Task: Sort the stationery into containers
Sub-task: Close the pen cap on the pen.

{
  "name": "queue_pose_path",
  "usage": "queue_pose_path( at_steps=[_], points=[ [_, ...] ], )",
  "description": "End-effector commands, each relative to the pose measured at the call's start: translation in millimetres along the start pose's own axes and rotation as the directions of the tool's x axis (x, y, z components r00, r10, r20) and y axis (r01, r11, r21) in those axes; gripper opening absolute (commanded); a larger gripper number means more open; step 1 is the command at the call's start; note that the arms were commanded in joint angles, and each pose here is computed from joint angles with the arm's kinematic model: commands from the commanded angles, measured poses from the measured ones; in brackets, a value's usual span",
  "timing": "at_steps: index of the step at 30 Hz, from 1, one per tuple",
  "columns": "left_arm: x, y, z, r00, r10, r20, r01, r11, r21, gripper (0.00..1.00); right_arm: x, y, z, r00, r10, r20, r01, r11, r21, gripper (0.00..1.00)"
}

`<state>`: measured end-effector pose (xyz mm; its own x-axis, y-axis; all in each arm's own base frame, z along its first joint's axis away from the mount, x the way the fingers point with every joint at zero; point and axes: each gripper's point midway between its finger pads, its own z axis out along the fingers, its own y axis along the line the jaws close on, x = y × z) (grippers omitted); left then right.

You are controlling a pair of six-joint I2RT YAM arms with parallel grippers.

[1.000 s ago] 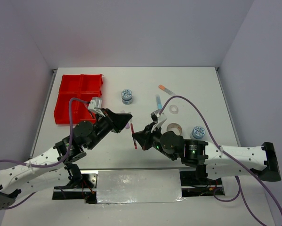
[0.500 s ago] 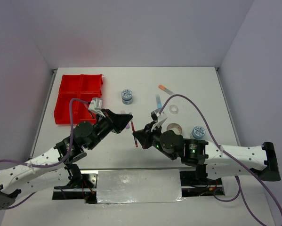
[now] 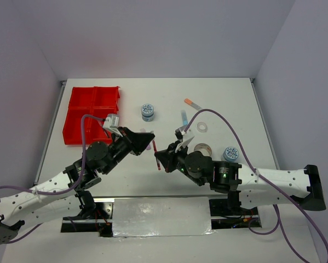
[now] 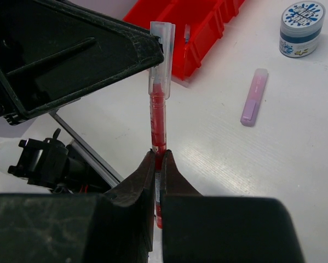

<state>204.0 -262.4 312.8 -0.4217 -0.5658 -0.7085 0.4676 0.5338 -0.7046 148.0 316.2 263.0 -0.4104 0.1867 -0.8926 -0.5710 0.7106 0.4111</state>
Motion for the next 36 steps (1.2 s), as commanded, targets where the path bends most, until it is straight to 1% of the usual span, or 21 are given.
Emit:
queue_pose_path(
  at_steps=[1, 11, 15, 19, 24, 32, 34, 36],
  points=[
    [-4.6, -8.5, -1.2, 0.999, -0.029, 0.022, 0.028, 0.999, 0.037, 0.0, -38.1, 7.7, -2.0, 0.994, 0.047, 0.097, -0.048, 0.999, 0.009, 0.0],
    [-2.9, -5.3, 0.0, 0.999, -0.04, 0.019, 0.039, 0.999, 0.019, 0.0, -42.2, 5.7, -1.0, 0.99, 0.068, 0.123, -0.07, 0.997, 0.019, 0.0],
    [-3.0, -5.0, 0.8, 0.999, -0.047, 0.015, 0.047, 0.999, 0.007, 0.0, -48.7, 10.6, 0.9, 0.985, 0.082, 0.152, -0.083, 0.997, 0.003, 0.0],
    [2.4, -1.6, 4.8, 1.0, -0.028, -0.011, 0.028, 0.999, -0.016, 0.0, -53.9, 12.8, -0.4, 0.983, 0.061, 0.176, -0.058, 0.998, -0.02, 0.0],
    [6.1, 2.0, 5.3, 1.0, 0.005, -0.03, -0.006, 1.0, -0.029, 0.0, -56.4, 7.5, -3.4, 0.982, 0.035, 0.184, -0.036, 0.999, 0.001, 0.0],
    [10.1, -1.7, 7.7, 0.998, 0.004, -0.058, -0.005, 1.0, -0.022, 0.0, -61.1, 2.1, -5.9, 0.976, 0.002, 0.216, -0.005, 1.0, 0.014, 0.0],
    [12.6, -4.7, 9.6, 0.997, 0.01, -0.074, -0.011, 1.0, -0.012, 0.01, -65.4, 4.6, -5.8, 0.972, -0.005, 0.233, 0.005, 1.0, 0.002, 0.0],
    [16.8, -7.0, 11.4, 0.996, 0.018, -0.092, -0.018, 1.0, 0.003, 0.04, -69.2, 8.3, -6.1, 0.967, -0.019, 0.254, 0.024, 1.0, -0.019, 0.0]
  ],
)
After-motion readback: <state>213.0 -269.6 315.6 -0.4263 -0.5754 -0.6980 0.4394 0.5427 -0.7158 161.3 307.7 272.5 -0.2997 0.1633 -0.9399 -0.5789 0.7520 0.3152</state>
